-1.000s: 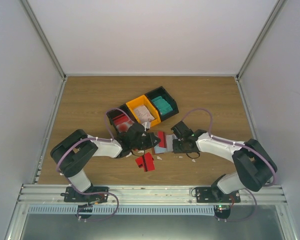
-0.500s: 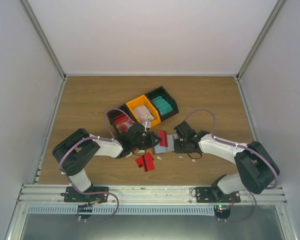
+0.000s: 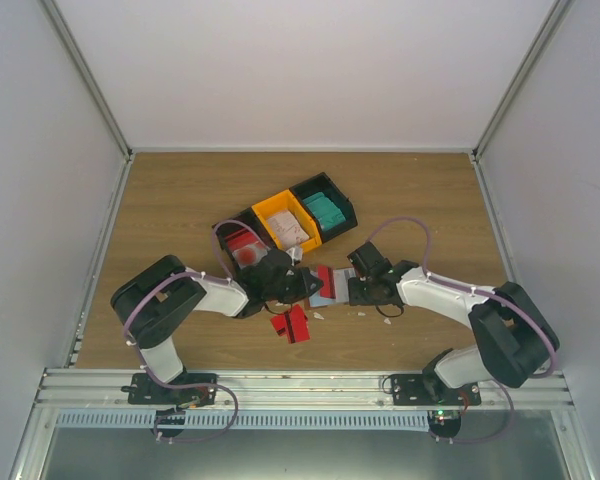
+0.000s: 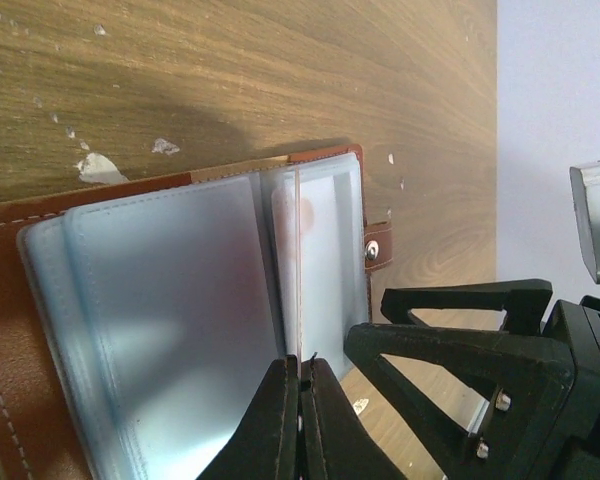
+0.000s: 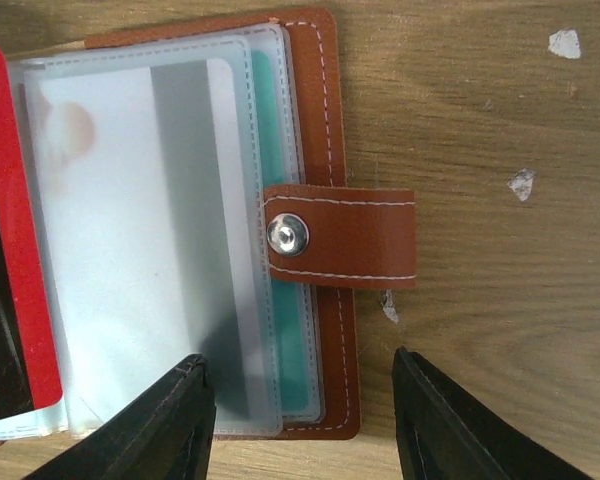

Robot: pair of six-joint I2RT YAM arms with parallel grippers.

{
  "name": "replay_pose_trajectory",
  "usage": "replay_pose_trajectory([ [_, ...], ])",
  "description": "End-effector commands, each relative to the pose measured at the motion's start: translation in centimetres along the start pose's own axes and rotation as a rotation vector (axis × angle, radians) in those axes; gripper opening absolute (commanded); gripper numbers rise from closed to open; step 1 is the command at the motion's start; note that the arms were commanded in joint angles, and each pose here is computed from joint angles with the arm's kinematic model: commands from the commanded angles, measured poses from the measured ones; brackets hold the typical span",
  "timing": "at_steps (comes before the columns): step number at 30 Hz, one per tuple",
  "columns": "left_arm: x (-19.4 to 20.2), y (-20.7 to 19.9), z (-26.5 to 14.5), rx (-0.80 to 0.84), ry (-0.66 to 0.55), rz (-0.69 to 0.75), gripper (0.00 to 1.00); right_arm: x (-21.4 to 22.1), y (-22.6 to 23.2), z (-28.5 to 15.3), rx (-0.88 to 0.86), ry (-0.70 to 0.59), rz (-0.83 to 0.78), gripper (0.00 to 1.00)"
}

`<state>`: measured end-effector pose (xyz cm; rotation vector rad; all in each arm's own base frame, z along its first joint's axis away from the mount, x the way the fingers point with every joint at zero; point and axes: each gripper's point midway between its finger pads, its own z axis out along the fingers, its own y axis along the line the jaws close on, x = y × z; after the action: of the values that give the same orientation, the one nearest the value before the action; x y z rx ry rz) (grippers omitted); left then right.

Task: Put the credit cards into the card holder
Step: Insert the credit card into the card holder.

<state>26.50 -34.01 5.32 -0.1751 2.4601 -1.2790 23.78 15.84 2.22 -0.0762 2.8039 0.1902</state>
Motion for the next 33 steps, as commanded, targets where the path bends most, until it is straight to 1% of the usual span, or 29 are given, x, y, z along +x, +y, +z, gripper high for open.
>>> replay_pose_trajectory([
  [1,0.2,-0.4,0.5,0.035,-0.006,-0.004,0.00,-0.6,-0.5,0.3,0.028,-0.013,0.004,0.49],
  [4,0.5,-0.2,0.8,0.031,0.005,-0.022,0.00,-0.5,-0.3,0.5,0.015,-0.015,0.004,0.47],
  [9,0.6,0.3,0.9,0.011,0.014,-0.062,0.00,0.6,0.2,1.3,-0.035,0.025,0.010,0.40],
  [12,0.8,0.5,1.0,-0.002,0.024,-0.090,0.00,1.2,0.3,1.6,-0.051,0.042,0.017,0.38],
  [24,1.4,2.6,0.0,-0.083,0.003,-0.203,0.00,1.8,0.0,1.9,-0.047,0.050,0.044,0.36],
  [27,1.4,2.7,-0.5,-0.091,-0.019,-0.205,0.00,1.8,0.0,1.9,-0.048,0.050,0.047,0.36],
  [33,1.6,2.6,-1.0,-0.088,-0.019,-0.208,0.00,1.9,-0.1,2.0,-0.046,0.051,0.048,0.36],
])
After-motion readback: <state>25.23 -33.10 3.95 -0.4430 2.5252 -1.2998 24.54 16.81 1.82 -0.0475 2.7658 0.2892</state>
